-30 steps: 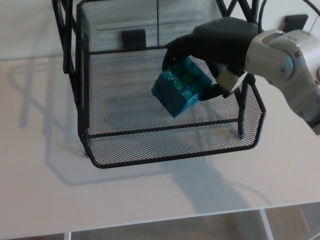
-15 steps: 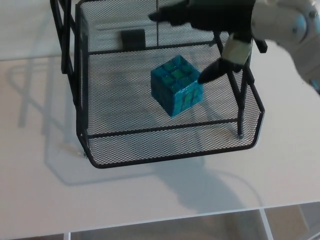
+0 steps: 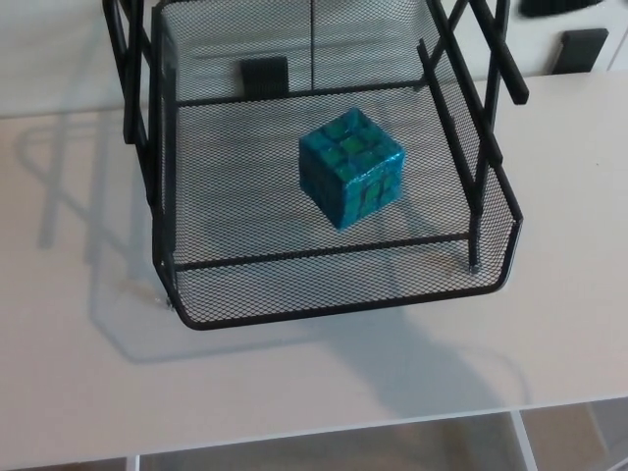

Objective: The robot walks towards a desk on which a file tray is kept in the middle and a cube is kept to its right. The robot lifts the cube using its right hand and places it on the file tray.

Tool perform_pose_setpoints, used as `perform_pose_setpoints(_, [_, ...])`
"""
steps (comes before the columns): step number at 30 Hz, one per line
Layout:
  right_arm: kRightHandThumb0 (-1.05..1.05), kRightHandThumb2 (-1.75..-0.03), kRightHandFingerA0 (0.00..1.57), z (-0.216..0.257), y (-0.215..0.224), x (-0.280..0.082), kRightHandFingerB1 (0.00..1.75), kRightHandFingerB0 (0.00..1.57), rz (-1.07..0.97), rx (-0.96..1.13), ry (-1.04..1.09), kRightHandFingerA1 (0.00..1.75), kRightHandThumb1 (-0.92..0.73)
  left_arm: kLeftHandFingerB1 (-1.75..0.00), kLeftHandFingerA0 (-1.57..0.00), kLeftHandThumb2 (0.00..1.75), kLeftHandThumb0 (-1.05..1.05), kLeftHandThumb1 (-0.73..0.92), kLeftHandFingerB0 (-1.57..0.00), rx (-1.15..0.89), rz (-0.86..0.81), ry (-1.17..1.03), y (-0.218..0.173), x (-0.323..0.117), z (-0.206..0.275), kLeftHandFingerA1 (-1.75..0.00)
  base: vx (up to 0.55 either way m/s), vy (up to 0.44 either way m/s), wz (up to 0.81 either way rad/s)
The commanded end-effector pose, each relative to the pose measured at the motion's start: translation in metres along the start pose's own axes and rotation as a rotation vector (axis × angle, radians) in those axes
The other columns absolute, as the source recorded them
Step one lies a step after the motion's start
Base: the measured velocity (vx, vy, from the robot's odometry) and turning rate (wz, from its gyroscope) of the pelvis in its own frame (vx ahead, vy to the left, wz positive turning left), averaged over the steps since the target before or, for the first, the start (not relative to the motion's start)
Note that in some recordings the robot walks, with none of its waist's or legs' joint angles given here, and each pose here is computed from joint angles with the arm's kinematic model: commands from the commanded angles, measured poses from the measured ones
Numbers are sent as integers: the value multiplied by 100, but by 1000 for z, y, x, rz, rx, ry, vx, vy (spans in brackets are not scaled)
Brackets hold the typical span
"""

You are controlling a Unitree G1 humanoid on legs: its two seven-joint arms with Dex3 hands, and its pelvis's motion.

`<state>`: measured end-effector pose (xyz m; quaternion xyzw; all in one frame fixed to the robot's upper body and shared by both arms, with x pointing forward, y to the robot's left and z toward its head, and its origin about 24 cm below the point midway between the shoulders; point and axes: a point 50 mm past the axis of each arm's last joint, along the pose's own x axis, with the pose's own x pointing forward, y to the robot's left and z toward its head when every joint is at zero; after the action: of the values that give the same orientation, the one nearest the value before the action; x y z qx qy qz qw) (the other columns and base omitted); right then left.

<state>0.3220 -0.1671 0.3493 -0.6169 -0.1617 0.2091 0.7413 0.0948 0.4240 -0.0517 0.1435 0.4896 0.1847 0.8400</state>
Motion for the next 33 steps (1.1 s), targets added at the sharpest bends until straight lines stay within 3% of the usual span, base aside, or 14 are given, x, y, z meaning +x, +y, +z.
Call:
perform_pose_setpoints(1, [-94,-80,0,-88,-40,-129,0,0,-349,332,147,2,-52,-79,-39,127,-101,67,-25,13,7,-33,3,0,6,-90,0,0,0])
perform_pose_setpoints(12, [-69,-86,9,-186,94,-272,32,0,-880,751,863,50,-45,-74,-56,127,-104,68,-16,-6,27,-13,2,-1,-2,-100,0,0,0])
perform_pose_setpoints(13, [-73,-85,10,-187,110,-279,30,5,-915,769,911,50,-49,-89,-41,68,-105,91,-20,-4,24,-16,3,-2,-2,-109,0,0,0])
perform_pose_setpoints(14, [-39,-94,1,-189,127,-287,51,0,-983,799,948,52,-34,-90,-36,71,-105,92,-19,7,17,-19,2,-2,-2,-107,0,0,0])
perform_pose_setpoints(20, [-76,-89,0,-193,228,-324,18,0,-1269,902,1271,29,-48,-88,-37,70,-105,92,-20,30,10,-22,1,-2,-4,-103,0,0,0])
perform_pose_setpoints(21, [-71,-62,40,-189,238,-326,19,6,-1322,909,1305,128,-63,-90,-37,71,-105,92,-20,32,11,-22,1,-2,-3,-104,0,0,0])
perform_pose_setpoints(22, [-72,-95,66,-185,242,-328,24,0,-1330,907,1337,102,-50,-92,-36,71,-105,92,-20,20,9,-21,1,-2,-4,-106,0,0,0])
perform_pose_setpoints(23, [-67,-62,2,-178,253,-333,19,0,-1285,853,1422,79,-74,-91,-40,73,-105,92,-20,8,7,-17,0,-1,-4,-110,0,0,0])
perform_pose_setpoints(24, [-67,-62,2,-173,265,-337,19,0,-1213,775,1498,79,-74,-91,-40,73,-105,92,-20,11,8,-14,0,-1,-4,-110,0,0,0])
perform_pose_setpoints(25, [-85,-95,0,-170,270,-339,9,0,-1219,810,1517,12,-62,-91,-33,72,-105,92,-21,6,11,-15,1,-2,-3,-105,0,0,0])
perform_pose_setpoints(27, [-69,-67,0,-165,285,-344,5,0,-1265,910,1564,8,-81,-89,-32,73,-105,92,-20,12,15,-15,3,-2,-3,-101,0,0,0])
perform_pose_setpoints(31, [-97,-100,0,-156,303,-352,0,0,-1335,1142,1751,21,-72,-91,-32,70,-105,92,-21,14,12,-13,3,-3,-6,-102,0,0,0])
perform_pose_setpoints(32, [-81,-97,100,-153,310,-355,25,3,-1406,1252,1801,136,-65,-92,-37,71,-105,92,-19,-3,8,-8,3,-3,-6,-110,0,0,0])
perform_pose_setpoints(33, [-85,-68,136,-150,316,-356,97,63,-1408,1355,1844,153,-83,-93,-36,72,-105,92,-20,-15,9,-3,3,-2,-5,-110,0,0,0])
